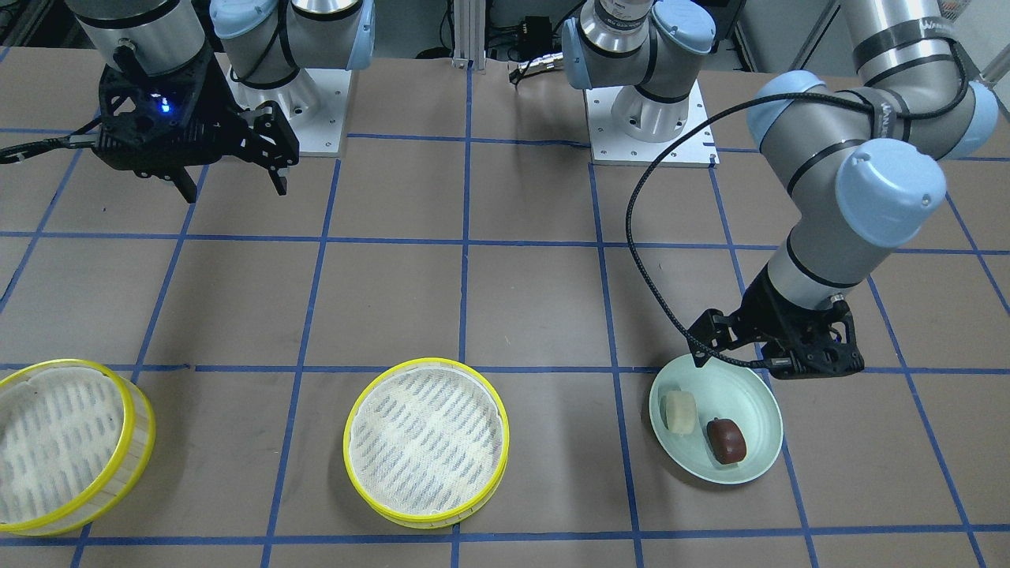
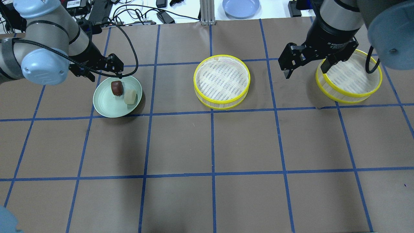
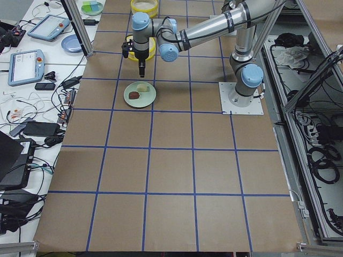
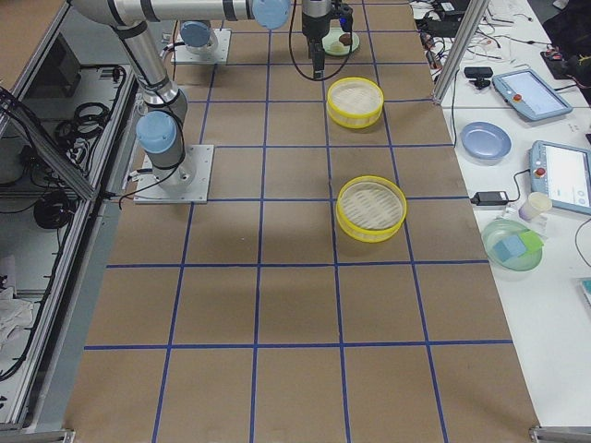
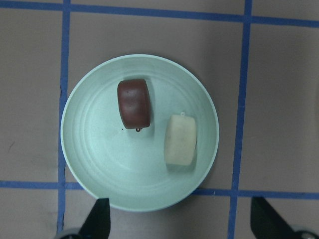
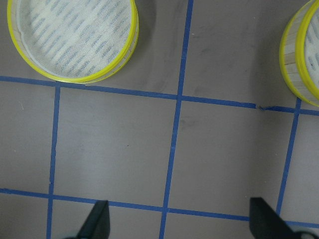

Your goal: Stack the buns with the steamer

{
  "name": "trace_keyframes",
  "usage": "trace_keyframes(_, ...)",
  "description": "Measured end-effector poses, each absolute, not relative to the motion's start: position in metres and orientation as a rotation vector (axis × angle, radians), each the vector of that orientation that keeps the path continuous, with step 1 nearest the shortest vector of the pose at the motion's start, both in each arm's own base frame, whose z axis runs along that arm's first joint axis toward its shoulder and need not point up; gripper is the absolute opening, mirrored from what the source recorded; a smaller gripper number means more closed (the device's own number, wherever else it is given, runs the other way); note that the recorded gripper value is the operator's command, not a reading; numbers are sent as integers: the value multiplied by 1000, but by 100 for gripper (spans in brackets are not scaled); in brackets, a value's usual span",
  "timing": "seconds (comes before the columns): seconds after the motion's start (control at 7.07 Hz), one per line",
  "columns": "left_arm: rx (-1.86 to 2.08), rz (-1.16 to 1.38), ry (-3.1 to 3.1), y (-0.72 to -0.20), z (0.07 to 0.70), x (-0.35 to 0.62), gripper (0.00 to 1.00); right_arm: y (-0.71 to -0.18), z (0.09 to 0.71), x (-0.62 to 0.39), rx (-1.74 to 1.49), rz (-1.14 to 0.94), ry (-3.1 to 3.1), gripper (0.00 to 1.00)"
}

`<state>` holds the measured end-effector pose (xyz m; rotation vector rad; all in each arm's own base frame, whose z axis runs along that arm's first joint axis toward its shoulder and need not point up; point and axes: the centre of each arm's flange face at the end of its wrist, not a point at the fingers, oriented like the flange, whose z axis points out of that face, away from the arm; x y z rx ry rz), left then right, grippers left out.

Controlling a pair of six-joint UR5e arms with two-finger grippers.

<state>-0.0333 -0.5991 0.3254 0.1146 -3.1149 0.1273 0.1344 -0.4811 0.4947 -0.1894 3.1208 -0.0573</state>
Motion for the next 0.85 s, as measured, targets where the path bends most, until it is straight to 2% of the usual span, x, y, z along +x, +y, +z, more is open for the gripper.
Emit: trace_keyframes(0.85,134,-54,-3087,-625,216,-31,89,-482,497,133,-185,-72,3123,100)
